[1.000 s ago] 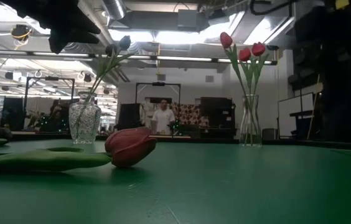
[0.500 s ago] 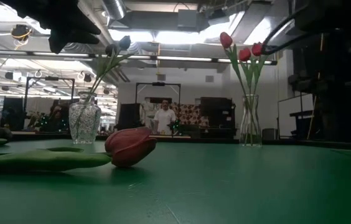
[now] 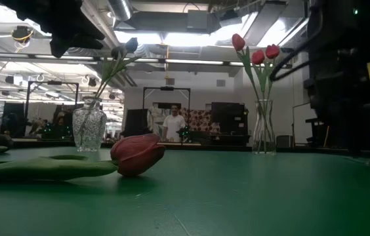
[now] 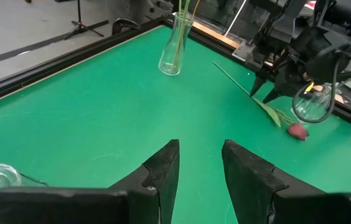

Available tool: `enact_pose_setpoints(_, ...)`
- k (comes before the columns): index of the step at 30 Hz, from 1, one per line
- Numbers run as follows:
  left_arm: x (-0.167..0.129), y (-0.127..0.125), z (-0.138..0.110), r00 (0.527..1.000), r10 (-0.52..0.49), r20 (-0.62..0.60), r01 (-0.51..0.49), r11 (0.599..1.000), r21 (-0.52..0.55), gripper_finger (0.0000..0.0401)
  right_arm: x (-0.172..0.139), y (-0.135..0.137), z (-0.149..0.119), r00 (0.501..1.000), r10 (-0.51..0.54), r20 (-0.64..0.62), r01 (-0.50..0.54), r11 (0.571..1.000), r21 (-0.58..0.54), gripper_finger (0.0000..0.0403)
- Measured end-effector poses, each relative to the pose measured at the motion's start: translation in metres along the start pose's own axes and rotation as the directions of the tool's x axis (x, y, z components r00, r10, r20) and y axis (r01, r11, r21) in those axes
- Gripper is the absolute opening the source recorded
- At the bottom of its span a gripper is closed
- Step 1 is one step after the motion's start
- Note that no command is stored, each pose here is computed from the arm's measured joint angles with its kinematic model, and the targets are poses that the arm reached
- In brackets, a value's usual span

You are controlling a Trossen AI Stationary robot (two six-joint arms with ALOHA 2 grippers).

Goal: Sort flowers into vase by color
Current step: Put the right red flower into the bottom transparent vase

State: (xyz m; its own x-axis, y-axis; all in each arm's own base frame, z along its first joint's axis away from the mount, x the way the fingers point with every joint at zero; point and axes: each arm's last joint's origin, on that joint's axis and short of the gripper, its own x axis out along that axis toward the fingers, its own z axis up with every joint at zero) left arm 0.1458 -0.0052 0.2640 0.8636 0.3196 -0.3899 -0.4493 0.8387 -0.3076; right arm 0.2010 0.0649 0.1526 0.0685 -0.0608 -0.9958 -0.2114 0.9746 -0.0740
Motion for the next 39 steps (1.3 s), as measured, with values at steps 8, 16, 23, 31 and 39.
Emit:
enact_pose_setpoints(8,0.000,0.001,-0.001,1.000,0.005,-0.008,-0.004,1.000,0.004,0.0119,0.010,0.001,0.003,0.999,-0.006,-0.051,0.008,0.999,0.047,0.0166)
enact_pose_setpoints(16,0.000,0.001,-0.001,1.000,0.006,-0.012,-0.006,1.000,0.006,0.0119,0.007,0.000,0.011,1.000,-0.016,0.003,0.016,0.998,0.054,0.0028)
enact_pose_setpoints(23,0.000,0.001,-0.001,1.000,0.007,-0.012,-0.007,1.000,0.006,0.0119,0.005,0.001,0.023,0.992,-0.020,0.128,0.002,0.990,0.140,0.0010)
enact_pose_setpoints(31,0.000,0.001,-0.001,1.000,0.007,-0.011,-0.006,1.000,0.006,0.0119,-0.010,0.000,0.044,0.949,-0.087,0.303,0.014,0.972,0.233,0.0002)
enact_pose_setpoints(39,0.000,0.001,-0.002,1.000,0.008,-0.013,-0.008,1.000,0.007,0.0119,-0.045,-0.006,0.053,0.843,-0.215,0.493,0.003,0.919,0.395,0.0001)
